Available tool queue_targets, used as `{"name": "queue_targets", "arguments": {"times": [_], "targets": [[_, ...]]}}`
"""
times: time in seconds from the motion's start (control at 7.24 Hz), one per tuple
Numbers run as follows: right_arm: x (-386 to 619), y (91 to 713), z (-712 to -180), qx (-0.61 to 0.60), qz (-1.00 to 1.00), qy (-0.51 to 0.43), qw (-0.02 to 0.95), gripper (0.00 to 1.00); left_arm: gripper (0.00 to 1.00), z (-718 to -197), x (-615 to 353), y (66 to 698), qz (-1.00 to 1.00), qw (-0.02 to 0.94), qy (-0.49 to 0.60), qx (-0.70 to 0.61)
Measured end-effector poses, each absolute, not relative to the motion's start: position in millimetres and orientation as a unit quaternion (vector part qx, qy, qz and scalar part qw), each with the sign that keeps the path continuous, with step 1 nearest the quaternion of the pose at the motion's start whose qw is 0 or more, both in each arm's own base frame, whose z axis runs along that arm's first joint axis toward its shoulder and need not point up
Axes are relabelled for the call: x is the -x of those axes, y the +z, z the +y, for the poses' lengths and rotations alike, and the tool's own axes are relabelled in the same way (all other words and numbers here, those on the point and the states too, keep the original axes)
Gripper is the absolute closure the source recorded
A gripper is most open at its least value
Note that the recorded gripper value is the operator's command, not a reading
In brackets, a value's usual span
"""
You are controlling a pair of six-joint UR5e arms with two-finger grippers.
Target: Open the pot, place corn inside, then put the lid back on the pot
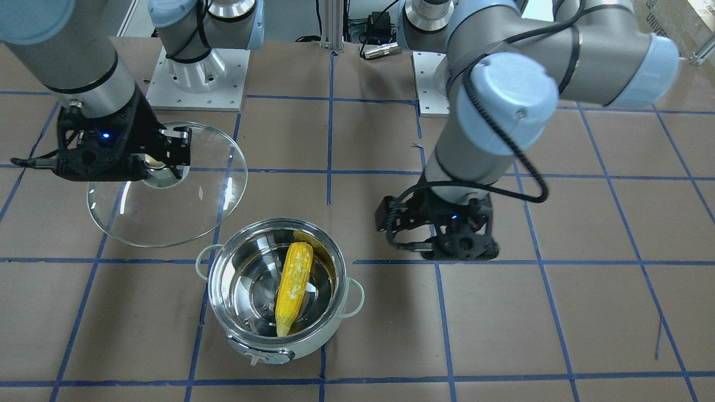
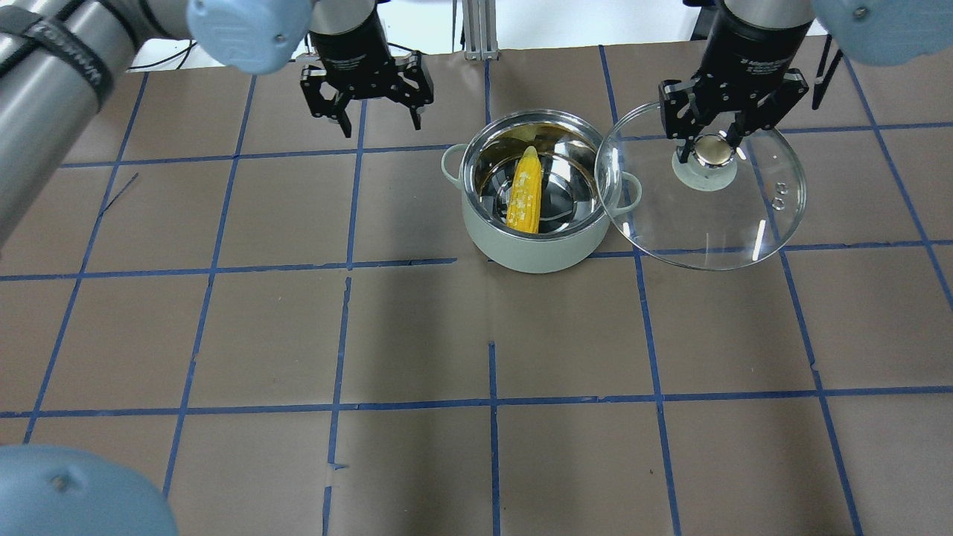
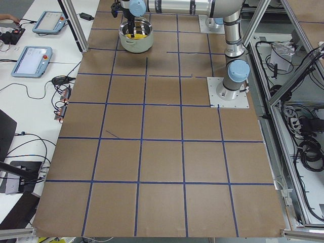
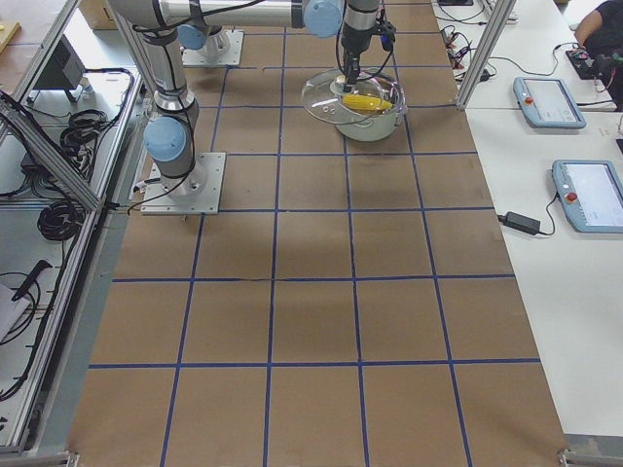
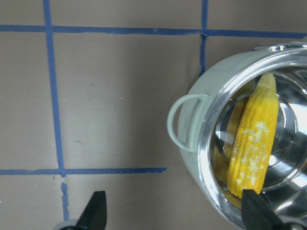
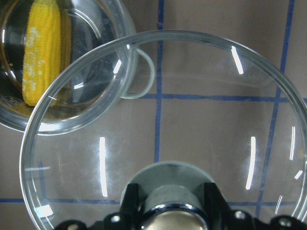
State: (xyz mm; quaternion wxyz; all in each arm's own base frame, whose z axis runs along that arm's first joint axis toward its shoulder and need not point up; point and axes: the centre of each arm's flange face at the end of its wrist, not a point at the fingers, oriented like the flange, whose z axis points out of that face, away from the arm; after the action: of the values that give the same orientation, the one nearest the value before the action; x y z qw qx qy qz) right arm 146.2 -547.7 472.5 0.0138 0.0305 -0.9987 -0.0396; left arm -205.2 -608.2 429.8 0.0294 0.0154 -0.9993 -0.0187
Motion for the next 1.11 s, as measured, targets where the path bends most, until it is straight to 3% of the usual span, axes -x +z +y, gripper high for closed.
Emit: {"name": "queue_targets", "arguments": {"times": [0.55,1.11], "targets": [[-242,447,-604,-0.086,-0.995,-0.040,0.014,0.76,0.00,-517,119,496,-1.000,-0.021,-0.009,0.000],[-289,395,-654,-0.110,-0.993,-0.040,0.006,0.76,0.00,-518,114,514,-1.000,0.003,0.008,0.018]]}}
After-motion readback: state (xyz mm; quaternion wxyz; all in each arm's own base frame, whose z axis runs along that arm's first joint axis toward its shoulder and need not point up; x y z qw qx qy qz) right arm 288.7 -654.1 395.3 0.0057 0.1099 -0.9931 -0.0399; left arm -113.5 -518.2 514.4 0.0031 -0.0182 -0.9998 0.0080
